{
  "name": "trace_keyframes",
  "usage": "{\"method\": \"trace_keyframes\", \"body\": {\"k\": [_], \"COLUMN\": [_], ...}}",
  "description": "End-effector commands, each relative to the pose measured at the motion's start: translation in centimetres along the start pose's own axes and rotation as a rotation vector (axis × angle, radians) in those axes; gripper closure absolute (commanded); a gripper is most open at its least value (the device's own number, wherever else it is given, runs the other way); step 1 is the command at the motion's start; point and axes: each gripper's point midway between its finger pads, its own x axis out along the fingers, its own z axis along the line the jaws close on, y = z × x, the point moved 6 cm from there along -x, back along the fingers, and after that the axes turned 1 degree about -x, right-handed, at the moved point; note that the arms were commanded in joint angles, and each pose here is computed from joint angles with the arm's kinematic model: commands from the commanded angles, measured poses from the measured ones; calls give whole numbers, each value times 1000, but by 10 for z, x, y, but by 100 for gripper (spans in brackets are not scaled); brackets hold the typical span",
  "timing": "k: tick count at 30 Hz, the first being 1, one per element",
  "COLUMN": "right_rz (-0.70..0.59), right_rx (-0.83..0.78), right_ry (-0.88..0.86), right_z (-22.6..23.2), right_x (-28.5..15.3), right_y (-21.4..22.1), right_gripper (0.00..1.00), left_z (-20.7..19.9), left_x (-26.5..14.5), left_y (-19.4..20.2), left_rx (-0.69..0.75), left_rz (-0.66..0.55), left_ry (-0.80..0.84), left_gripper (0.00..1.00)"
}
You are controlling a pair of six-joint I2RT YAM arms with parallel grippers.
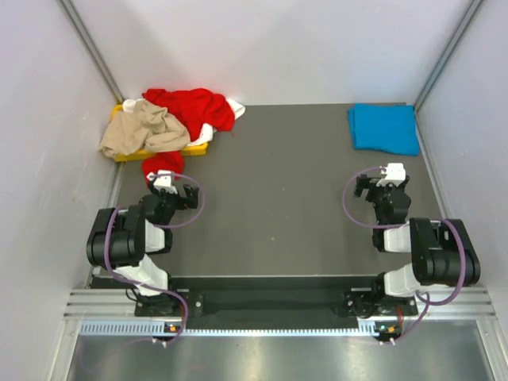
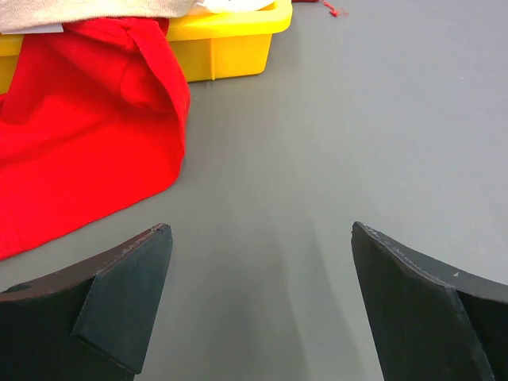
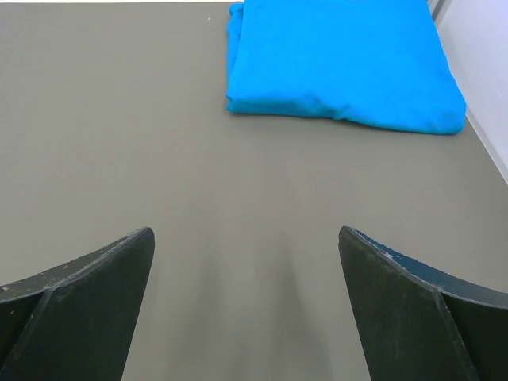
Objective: Fold and stack the t-shirts
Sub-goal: Grab the tshirt from the pile
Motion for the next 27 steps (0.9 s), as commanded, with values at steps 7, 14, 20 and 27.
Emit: {"method": "trace_keyframes", "body": {"k": [7,14,20,27], "right_rz": [-57,-212,-173,-193], "right_rx": [3,109,115,115], "right_ry": [-63,-269,-300,-342], "right_z": [8,32,45,62], "right_x": [6,-16,-27,-42], "right_y": [-64,-145,-175,-192], "right_gripper": [0,0,5,5], "left_z": [-5,-4,-16,9], "left_x": [6,-3,11,48], "left_y": [-19,-26,-96,-163], "left_rx": [49,50,-34,-13], "left_rz": [-52,-109,84,242], "left_ry": [37,-3,206,96], "left_gripper": [1,1,15,24]}}
